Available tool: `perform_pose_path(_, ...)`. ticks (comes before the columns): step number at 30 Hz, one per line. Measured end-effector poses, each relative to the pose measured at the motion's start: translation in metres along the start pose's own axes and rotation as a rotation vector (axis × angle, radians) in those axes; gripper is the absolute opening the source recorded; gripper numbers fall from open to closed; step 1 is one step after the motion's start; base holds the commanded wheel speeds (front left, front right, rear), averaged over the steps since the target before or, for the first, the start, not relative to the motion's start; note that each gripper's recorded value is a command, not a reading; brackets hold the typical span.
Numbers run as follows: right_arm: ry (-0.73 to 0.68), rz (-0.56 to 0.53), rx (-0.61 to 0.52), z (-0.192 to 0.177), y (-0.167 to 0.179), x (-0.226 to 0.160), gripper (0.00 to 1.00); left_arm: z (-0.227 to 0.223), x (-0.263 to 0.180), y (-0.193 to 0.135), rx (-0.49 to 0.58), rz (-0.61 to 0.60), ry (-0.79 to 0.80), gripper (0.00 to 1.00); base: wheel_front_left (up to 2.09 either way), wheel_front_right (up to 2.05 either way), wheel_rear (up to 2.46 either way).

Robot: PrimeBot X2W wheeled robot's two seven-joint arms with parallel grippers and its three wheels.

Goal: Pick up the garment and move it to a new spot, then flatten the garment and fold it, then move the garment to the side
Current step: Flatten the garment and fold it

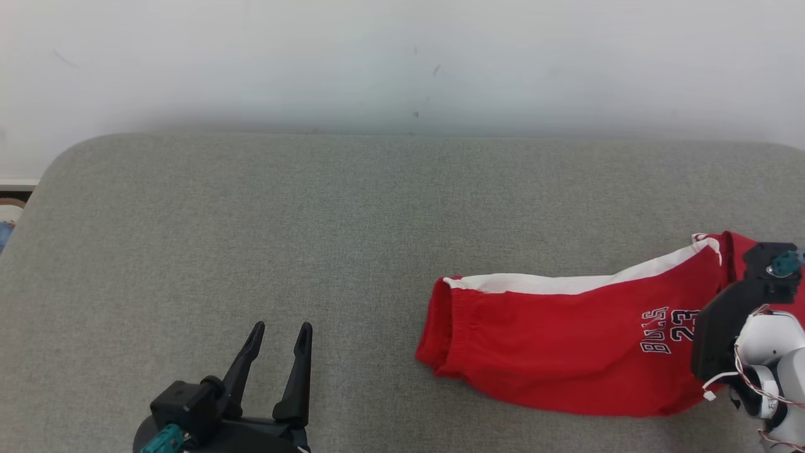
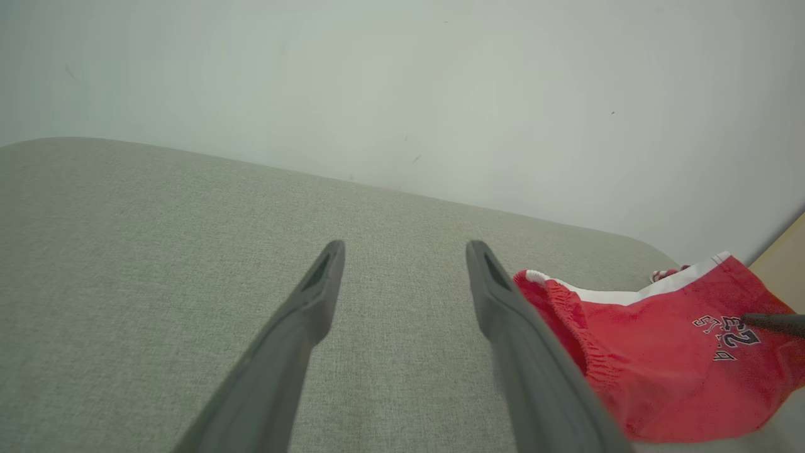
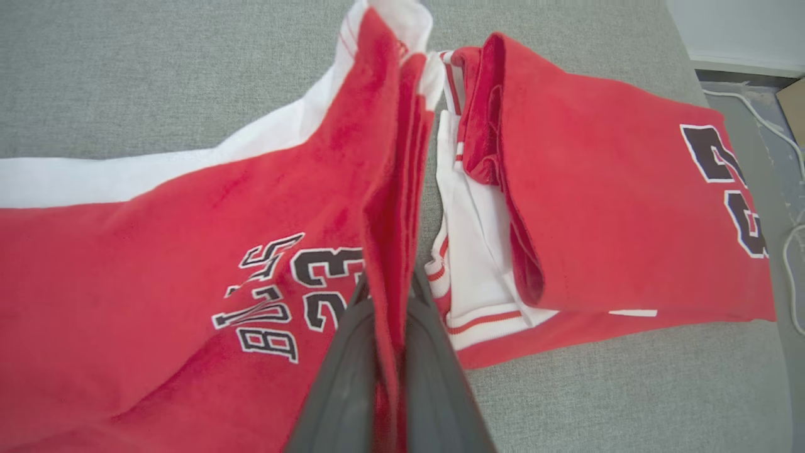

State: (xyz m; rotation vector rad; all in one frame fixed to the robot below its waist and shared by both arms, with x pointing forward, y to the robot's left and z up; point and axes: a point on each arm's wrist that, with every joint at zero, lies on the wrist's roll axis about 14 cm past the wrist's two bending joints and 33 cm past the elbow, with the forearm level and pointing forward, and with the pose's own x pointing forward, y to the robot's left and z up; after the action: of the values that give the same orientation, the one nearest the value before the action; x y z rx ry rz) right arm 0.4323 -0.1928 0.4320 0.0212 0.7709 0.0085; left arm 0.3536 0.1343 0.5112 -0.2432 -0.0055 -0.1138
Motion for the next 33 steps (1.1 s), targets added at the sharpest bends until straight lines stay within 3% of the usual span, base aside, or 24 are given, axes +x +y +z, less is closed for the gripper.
perform_pose_path(5,-0.009,0.021,-0.04,0.005,0.012,-0.008,0.0,0.0,0.001,-0.003,-0.001,-0.011,0.002,1.0,0.0,0.0,0.0)
perform_pose_path(16,-0.034,0.276,-0.169,0.026,0.127,-0.026,0.0,-0.002,0.004,-0.009,-0.01,-0.026,0.016,1.0,0.0,0.0,0.0)
perform_pose_path(24,-0.002,0.381,-0.24,0.028,0.18,-0.032,0.0,-0.002,0.002,-0.002,-0.012,-0.003,0.016,1.0,0.0,0.0,0.0)
perform_pose_path(33,0.064,0.408,-0.29,0.014,0.198,-0.028,0.0,-0.004,0.001,0.001,-0.014,0.013,0.02,1.0,0.0,0.0,0.0)
